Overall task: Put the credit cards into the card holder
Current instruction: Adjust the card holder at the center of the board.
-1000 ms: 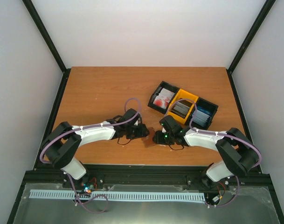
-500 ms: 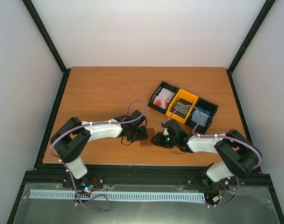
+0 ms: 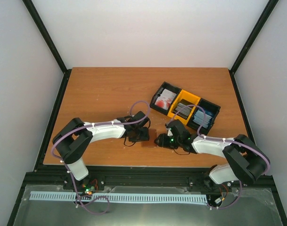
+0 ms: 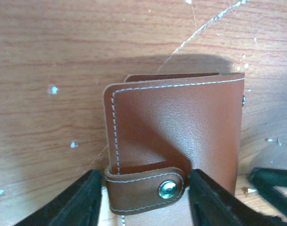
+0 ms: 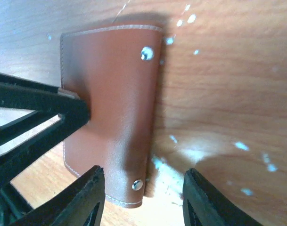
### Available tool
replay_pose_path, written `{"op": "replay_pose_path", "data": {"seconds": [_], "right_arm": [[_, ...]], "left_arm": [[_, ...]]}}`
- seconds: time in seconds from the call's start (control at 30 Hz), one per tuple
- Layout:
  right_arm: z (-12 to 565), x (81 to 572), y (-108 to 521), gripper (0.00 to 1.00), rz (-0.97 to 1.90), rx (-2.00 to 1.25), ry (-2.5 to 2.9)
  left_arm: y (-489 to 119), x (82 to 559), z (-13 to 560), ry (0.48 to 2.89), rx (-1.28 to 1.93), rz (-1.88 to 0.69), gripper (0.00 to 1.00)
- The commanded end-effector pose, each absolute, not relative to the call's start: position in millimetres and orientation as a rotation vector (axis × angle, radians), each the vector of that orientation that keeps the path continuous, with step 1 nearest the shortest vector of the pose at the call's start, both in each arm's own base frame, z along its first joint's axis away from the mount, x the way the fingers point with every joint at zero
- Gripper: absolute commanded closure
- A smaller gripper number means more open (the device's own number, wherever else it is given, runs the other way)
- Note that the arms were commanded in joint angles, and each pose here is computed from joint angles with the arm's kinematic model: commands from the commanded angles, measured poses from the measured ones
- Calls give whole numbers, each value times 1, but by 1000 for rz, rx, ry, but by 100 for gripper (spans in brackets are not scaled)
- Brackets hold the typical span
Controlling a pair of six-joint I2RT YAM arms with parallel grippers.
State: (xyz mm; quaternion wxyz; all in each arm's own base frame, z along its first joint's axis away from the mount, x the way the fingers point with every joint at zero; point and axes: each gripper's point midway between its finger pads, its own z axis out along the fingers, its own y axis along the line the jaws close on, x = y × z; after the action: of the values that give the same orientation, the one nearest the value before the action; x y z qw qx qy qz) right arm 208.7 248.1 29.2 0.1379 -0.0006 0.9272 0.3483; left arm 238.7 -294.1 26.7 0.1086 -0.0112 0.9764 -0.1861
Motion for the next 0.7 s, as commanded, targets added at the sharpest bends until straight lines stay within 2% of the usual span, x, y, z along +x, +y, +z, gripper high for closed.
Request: {"op": "replay_pose_path", "data": {"seconds": [0.0,0.03,0.13,0.37,0.57,0.67], "right_arm": [[34,226,223,52,718,-47,2705],[38,232,223,52,682,-58,2699],[44,255,232,52,639,-80,2673],[39,287,268,52,683,-240,2672],[34,276,274,57,741,-337,2719],[33,262,264,59,728,-338,2740]], "left_arm": [[-292,244,51,2798,9,-536,39],[-290,244,57,2780,-1,-547,35],[-282,235,68,2749,-39,-611,34],[-266,198,54,2796,-163,-766,39],[-269,186,56,2791,-123,-883,41],[-281,167,59,2797,7,-1055,46]]}}
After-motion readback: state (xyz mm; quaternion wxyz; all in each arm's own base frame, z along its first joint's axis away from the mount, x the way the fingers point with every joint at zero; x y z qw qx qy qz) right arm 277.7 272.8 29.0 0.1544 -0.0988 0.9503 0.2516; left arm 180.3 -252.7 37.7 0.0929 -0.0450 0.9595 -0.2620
